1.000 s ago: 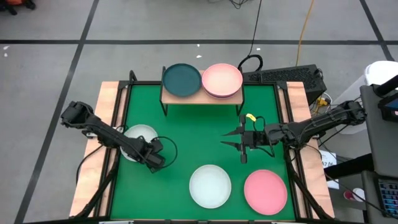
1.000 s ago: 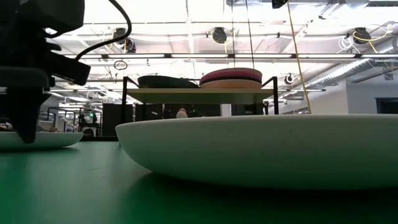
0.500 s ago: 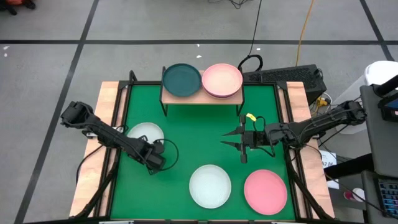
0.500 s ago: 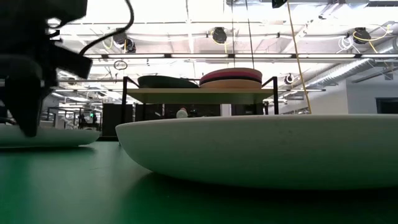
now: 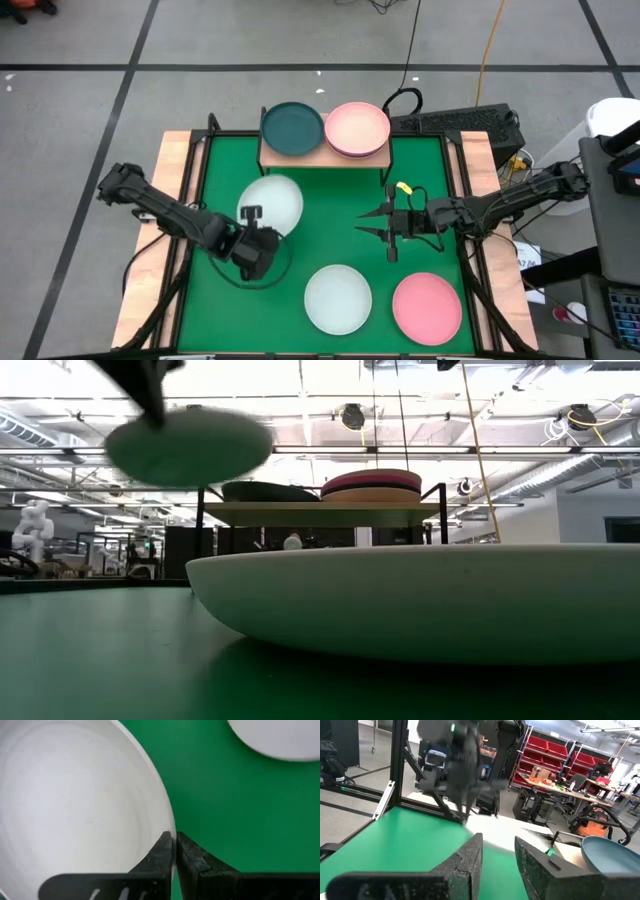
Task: Place and stack plates onto a shelf
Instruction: Stack the left white plate on top of the dark green plate
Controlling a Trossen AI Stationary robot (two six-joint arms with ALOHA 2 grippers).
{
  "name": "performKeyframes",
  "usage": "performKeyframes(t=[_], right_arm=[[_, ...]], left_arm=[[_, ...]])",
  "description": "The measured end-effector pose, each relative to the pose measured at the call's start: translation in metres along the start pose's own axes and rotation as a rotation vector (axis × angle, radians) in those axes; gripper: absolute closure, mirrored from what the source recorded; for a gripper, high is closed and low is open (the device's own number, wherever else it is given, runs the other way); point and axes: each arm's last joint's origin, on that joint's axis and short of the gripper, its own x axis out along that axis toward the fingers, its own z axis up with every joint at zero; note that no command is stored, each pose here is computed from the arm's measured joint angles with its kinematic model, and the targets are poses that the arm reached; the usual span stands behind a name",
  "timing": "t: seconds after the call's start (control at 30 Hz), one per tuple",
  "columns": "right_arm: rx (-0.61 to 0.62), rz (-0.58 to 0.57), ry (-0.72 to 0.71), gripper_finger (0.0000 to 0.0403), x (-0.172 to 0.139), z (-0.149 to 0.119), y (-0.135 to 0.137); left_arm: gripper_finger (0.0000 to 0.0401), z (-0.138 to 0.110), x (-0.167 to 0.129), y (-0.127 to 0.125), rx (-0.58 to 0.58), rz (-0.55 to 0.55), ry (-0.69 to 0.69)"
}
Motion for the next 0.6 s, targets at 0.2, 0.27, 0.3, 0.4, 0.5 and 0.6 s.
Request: performKeyframes(t=[0.2, 0.27, 0.3, 0.4, 0.5, 0.6], right_arm=[[-0.001, -0.001, -0.003, 0.0307, 0.0, 0.0, 0.0], [0.0, -0.002, -0.009, 0.0307, 0.0, 0.001, 0.0], [0.0, -0.002, -0.01, 0.0307, 0.0, 0.001, 0.0], [0.002, -0.004, -0.017, 0.0307, 0.0, 0.002, 0.0], [0.0, -0.005, -0.023, 0.0307, 0.0, 0.002, -0.001], [-0.001, -0.005, -0.023, 0.0307, 0.0, 0.002, -0.001]], left_arm=[[0.0383, 0.021, -0.035, 0.025, 0.226, 0.329, -0.138], [0.0382, 0.028, -0.037, 0.036, 0.307, 0.377, -0.13], [0.0381, 0.031, -0.037, 0.043, 0.338, 0.389, -0.118], [0.038, 0.042, -0.03, 0.068, 0.376, 0.423, -0.098], [0.0378, 0.048, -0.02, 0.098, 0.398, 0.43, -0.046], [0.0378, 0.049, -0.01, 0.134, 0.389, 0.423, 0.007]])
